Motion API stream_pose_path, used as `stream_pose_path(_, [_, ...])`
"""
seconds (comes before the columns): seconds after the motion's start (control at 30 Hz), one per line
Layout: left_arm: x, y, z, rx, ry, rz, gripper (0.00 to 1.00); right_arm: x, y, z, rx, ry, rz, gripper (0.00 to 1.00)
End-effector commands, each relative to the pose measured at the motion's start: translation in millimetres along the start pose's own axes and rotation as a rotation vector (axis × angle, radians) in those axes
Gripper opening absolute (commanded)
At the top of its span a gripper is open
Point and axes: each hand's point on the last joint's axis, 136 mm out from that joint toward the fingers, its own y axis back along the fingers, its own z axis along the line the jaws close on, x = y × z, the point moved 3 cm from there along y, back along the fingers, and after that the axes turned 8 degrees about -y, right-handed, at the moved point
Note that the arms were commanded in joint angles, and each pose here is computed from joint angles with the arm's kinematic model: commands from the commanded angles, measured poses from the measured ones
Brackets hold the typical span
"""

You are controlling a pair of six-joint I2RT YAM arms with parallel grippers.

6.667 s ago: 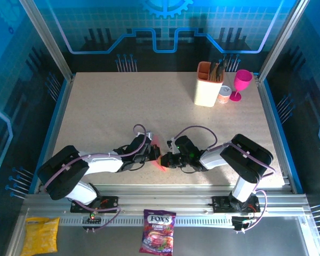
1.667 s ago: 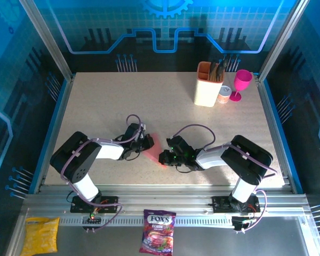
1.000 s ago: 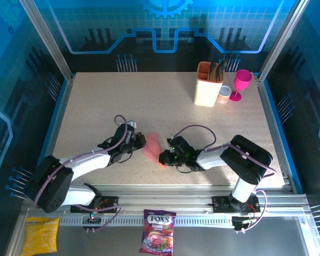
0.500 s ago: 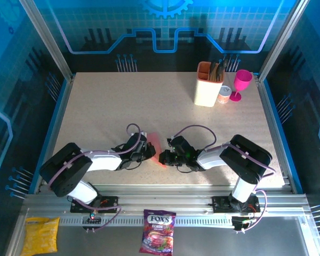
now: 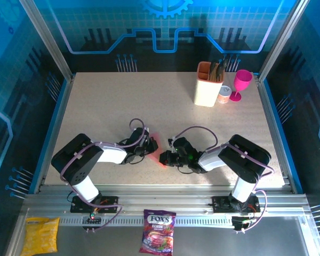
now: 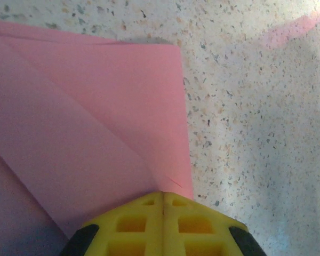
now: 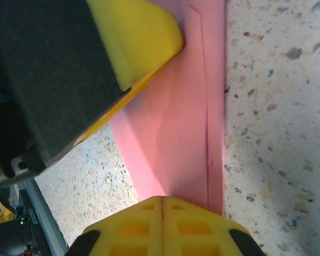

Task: Fold a paper plane with a square sheet of paper (pick it up from the middle)
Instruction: Fourth fold the wing at the center of the table.

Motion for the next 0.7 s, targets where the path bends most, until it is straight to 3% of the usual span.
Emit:
stream_pose_path(0.0, [0.5, -5.0, 40.1, -0.135, 0.002, -0.004, 0.0, 63.4, 13.5, -94.2, 0.316, -0.054, 0.212, 0.0])
stream_pose_path(0.13, [1.8, -4.8, 48.7, -0.157, 0.003, -0.004, 0.0, 72.7, 20.3, -82.1, 0.291, 0.005, 0.245, 0.0])
stream_pose_path(0.4, [6.5, -4.5, 54.1, -0.167, -0.004, 0.01, 0.0, 94.0, 50.5, -94.2, 0.353, 0.013, 0.262, 0.0])
stream_pose_path(0.63, [9.7, -5.0, 45.4, -0.11, -0.035, 0.04, 0.0, 55.2, 73.6, -65.6, 0.34, 0.013, 0.146, 0.0])
stream_pose_path(0.67, [10.6, -5.4, 43.2, -0.096, -0.042, 0.047, 0.0, 47.5, 74.7, -59.4, 0.325, 0.009, 0.133, 0.06])
